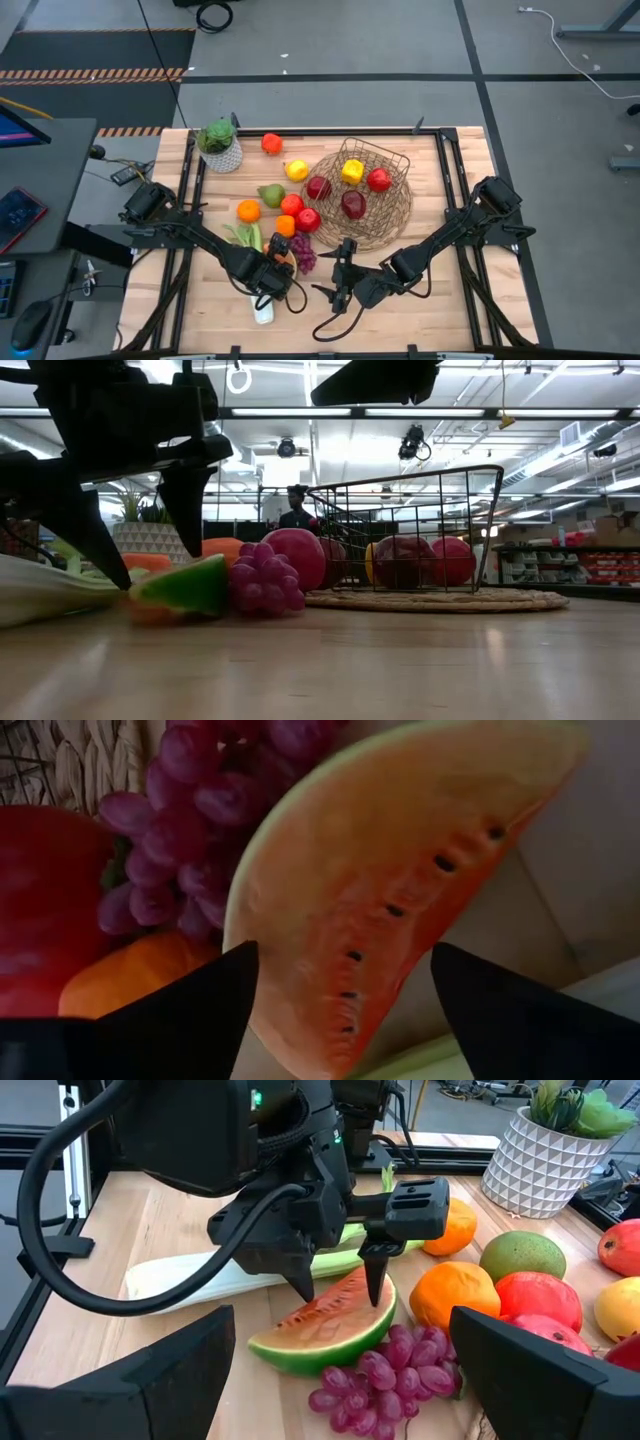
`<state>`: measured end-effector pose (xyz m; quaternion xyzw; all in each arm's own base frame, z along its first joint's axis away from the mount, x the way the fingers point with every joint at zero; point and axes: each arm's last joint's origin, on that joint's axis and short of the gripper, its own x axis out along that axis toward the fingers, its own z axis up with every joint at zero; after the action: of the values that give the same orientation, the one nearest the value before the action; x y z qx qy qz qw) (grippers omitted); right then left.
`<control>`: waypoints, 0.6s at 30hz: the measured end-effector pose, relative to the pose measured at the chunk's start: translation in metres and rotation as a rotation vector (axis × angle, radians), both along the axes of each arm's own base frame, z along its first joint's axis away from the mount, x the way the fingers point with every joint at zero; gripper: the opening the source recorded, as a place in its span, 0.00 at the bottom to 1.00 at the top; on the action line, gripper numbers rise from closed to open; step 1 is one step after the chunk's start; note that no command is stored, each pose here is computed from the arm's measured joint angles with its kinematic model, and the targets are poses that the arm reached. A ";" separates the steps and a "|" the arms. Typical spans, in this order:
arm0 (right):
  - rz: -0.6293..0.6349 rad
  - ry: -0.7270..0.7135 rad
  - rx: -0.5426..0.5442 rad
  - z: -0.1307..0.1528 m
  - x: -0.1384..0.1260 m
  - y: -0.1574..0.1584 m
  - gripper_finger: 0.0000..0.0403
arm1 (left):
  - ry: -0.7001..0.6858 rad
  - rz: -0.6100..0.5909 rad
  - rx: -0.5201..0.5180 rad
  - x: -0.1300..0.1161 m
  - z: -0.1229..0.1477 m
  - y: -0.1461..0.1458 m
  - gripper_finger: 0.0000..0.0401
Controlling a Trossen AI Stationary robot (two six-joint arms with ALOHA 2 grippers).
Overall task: Build produce basket
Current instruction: Put the red watermelon into the gold wire basket
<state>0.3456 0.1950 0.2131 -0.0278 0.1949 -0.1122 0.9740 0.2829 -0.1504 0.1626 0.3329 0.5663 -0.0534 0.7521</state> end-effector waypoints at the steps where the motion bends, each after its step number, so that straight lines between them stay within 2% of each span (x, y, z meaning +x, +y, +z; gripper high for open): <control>1: 0.000 0.000 0.000 0.000 0.000 0.000 0.92 | -0.006 0.006 -0.001 0.000 0.000 0.000 0.79; 7: 0.000 0.000 0.000 0.000 0.000 0.000 0.92 | -0.068 0.067 0.027 0.002 0.001 0.001 0.90; 10: -0.006 0.001 -0.003 -0.004 0.004 -0.002 0.92 | -0.082 0.103 0.014 0.002 0.001 0.001 0.91; 14: 0.072 0.020 -0.021 -0.027 0.019 -0.002 0.92 | -0.104 0.177 -0.016 0.002 0.001 0.001 0.91; 18: 0.100 0.039 -0.038 -0.043 0.032 -0.001 0.92 | -0.060 0.212 -0.018 -0.004 0.001 0.002 0.91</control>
<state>0.3775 0.1939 0.1703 -0.0583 0.2102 -0.0667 0.9736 0.2786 -0.1484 0.1631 0.2659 0.5749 0.0314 0.7732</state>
